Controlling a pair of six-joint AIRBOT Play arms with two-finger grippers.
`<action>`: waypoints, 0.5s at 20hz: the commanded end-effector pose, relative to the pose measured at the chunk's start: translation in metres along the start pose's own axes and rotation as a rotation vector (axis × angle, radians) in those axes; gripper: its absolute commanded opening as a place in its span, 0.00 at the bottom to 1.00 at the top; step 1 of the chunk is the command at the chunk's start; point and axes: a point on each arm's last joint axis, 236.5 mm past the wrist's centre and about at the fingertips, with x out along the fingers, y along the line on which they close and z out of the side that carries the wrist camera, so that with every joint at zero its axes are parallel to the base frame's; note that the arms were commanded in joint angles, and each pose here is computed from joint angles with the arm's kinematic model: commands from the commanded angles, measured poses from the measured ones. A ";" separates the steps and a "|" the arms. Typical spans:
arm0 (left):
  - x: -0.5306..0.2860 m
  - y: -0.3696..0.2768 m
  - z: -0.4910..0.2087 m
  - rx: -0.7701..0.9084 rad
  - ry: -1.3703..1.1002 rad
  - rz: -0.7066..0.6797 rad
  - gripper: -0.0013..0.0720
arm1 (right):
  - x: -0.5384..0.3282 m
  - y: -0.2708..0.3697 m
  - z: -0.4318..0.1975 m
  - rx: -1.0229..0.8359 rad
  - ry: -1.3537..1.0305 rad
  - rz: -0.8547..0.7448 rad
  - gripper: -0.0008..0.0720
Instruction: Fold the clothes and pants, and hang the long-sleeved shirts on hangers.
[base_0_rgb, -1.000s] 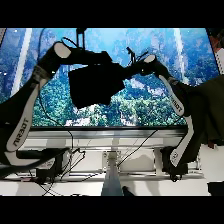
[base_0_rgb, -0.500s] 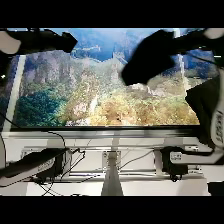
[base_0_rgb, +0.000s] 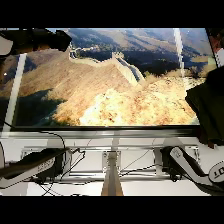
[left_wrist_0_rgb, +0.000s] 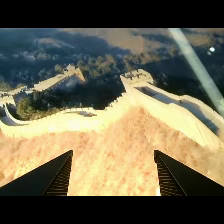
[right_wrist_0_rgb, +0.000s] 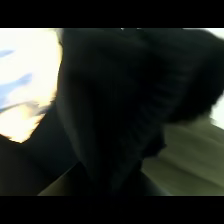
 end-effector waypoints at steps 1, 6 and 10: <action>0.002 0.001 -0.001 -0.001 0.004 0.001 0.75 | -0.024 -0.108 -0.030 0.210 0.078 -0.275 0.09; 0.002 0.001 -0.001 -0.001 0.004 0.001 0.75 | -0.011 -0.094 -0.034 0.322 0.103 -0.181 0.65; 0.002 0.001 -0.001 -0.001 0.004 0.002 0.75 | 0.016 -0.007 -0.024 0.075 0.132 0.081 0.57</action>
